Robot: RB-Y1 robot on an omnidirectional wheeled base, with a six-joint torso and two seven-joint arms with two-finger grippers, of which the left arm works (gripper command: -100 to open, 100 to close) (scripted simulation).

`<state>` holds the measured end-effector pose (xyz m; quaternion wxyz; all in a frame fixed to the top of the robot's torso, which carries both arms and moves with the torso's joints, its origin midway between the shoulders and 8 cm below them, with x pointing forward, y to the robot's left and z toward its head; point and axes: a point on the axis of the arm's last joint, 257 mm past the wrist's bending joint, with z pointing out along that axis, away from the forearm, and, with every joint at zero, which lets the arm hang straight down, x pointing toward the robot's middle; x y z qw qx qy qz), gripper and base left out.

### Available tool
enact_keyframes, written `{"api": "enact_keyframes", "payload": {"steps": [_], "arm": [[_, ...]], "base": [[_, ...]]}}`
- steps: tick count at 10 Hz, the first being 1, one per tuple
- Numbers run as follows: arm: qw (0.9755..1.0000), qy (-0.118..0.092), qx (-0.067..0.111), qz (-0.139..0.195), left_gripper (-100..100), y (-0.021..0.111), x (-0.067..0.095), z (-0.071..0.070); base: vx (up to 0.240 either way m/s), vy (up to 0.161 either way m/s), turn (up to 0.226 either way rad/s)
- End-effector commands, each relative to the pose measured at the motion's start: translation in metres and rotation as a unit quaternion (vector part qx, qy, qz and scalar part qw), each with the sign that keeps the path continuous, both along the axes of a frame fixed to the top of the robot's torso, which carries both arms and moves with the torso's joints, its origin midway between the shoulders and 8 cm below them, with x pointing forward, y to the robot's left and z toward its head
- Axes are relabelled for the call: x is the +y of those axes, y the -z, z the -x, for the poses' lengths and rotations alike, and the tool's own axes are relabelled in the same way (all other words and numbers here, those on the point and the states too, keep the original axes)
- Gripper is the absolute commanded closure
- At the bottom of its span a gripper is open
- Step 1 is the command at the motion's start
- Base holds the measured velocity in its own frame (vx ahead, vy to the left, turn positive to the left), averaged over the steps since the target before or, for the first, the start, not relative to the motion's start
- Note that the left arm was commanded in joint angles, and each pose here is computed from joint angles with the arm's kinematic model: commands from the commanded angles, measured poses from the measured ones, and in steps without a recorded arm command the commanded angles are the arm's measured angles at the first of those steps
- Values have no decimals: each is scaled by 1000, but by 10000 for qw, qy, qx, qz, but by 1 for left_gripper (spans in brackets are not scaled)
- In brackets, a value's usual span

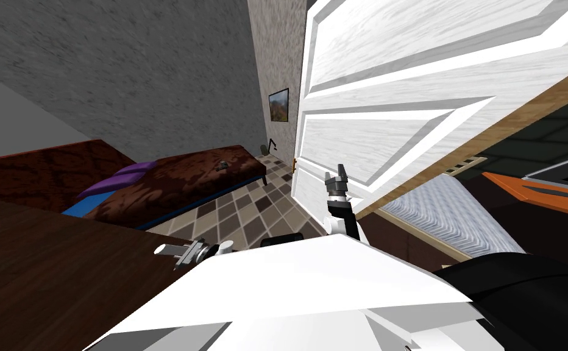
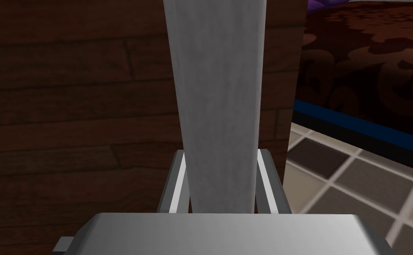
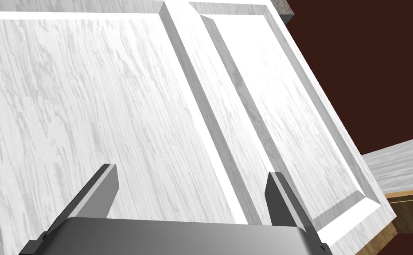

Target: Push the door open

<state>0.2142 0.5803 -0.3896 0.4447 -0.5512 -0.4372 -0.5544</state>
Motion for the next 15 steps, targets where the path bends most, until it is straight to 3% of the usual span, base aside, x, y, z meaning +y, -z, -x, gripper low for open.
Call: {"api": "enact_keyframes", "payload": {"steps": [1, 6, 7, 9, 11, 12, 13, 14, 15], "arm": [[9996, -261, 23, -56, 100, -2, 15, 26], [9961, -885, -3, -18, 100, -1, 34, 86], [9961, -885, -3, -18, 100, -1, 34, 86], [9933, -1158, -14, 10, 100, 0, 39, 113], [9933, -1158, -14, 10, 100, 0, 39, 113], [9908, -1353, -20, 36, 100, 1, 40, 133], [9897, -1431, -22, 50, 100, 2, 40, 141], [9909, -1344, -17, 80, 100, 2, 37, 133], [9883, -1526, -23, -39, 100, -7, 50, 150]], "base": [[89, 82, -63], [117, 99, -51], [83, 74, -32], [101, 78, -49], [60, 56, 0], [72, 46, -74], [127, 83, -57], [55, 40, 11], [47, 115, 30]]}}
